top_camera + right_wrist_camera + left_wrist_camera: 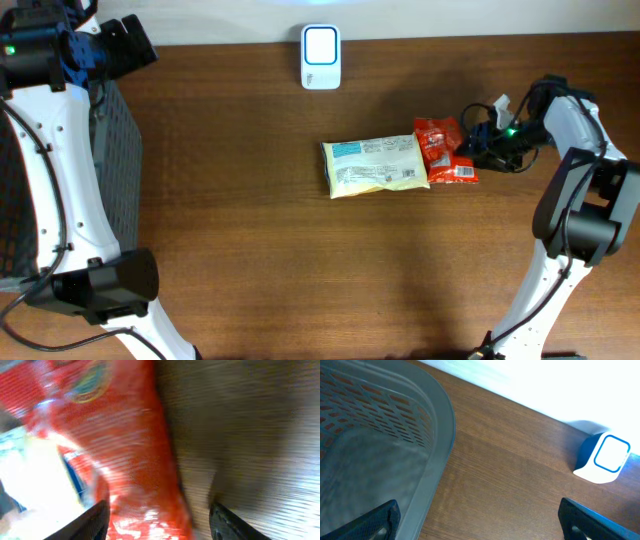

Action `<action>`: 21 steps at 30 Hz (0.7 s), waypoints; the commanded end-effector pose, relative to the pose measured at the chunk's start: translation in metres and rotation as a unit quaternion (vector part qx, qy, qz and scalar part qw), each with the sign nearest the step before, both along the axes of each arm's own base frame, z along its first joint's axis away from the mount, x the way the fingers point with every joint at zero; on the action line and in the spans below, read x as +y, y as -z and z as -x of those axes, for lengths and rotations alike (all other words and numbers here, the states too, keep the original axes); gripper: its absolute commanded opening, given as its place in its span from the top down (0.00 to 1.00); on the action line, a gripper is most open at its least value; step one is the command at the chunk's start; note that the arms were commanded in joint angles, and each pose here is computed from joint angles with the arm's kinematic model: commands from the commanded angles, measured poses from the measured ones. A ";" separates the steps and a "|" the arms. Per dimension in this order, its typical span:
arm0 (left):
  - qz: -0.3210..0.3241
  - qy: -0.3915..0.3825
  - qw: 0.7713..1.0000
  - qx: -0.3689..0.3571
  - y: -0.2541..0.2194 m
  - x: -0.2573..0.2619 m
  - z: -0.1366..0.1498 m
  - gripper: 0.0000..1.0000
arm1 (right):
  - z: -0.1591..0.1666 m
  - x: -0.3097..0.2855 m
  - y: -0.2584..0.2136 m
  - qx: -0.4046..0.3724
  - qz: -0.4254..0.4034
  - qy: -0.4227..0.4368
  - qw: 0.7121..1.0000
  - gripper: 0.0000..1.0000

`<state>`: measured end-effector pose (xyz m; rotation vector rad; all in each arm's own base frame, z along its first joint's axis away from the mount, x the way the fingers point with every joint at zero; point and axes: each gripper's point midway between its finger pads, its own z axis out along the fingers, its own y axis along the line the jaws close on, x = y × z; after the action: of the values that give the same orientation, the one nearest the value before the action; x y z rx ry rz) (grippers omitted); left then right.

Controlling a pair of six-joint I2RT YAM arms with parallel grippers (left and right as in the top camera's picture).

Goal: Scan the item barcode
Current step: 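Reach the right gripper to the red sweets bag and grasp it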

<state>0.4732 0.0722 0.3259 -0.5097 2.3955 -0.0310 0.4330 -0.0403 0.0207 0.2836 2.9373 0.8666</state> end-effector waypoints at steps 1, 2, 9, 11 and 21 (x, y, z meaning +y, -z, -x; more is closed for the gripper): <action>-0.010 0.001 1.000 -0.002 -0.001 0.004 -0.002 0.01 | 0.000 0.027 -0.001 -0.013 -0.035 -0.037 0.999 0.69; -0.010 0.001 1.000 -0.002 -0.002 0.004 -0.002 0.01 | 0.000 0.029 -0.001 -0.013 -0.035 -0.038 0.999 0.84; -0.010 0.001 1.000 -0.002 -0.002 0.004 -0.002 0.01 | -0.012 0.027 -0.049 -0.057 -0.017 -0.043 0.997 0.96; -0.010 0.001 1.000 -0.002 -0.002 0.004 -0.002 0.01 | -0.014 0.027 -0.073 -0.080 0.022 -0.052 0.995 0.96; -0.010 0.000 1.000 -0.002 -0.002 0.004 -0.002 0.01 | -0.007 0.033 -0.025 -0.027 0.075 -0.082 0.993 0.16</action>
<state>0.4733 0.0722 0.3260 -0.5101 2.3951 -0.0312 0.4444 -0.0048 0.0715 -0.0019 2.9289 0.6522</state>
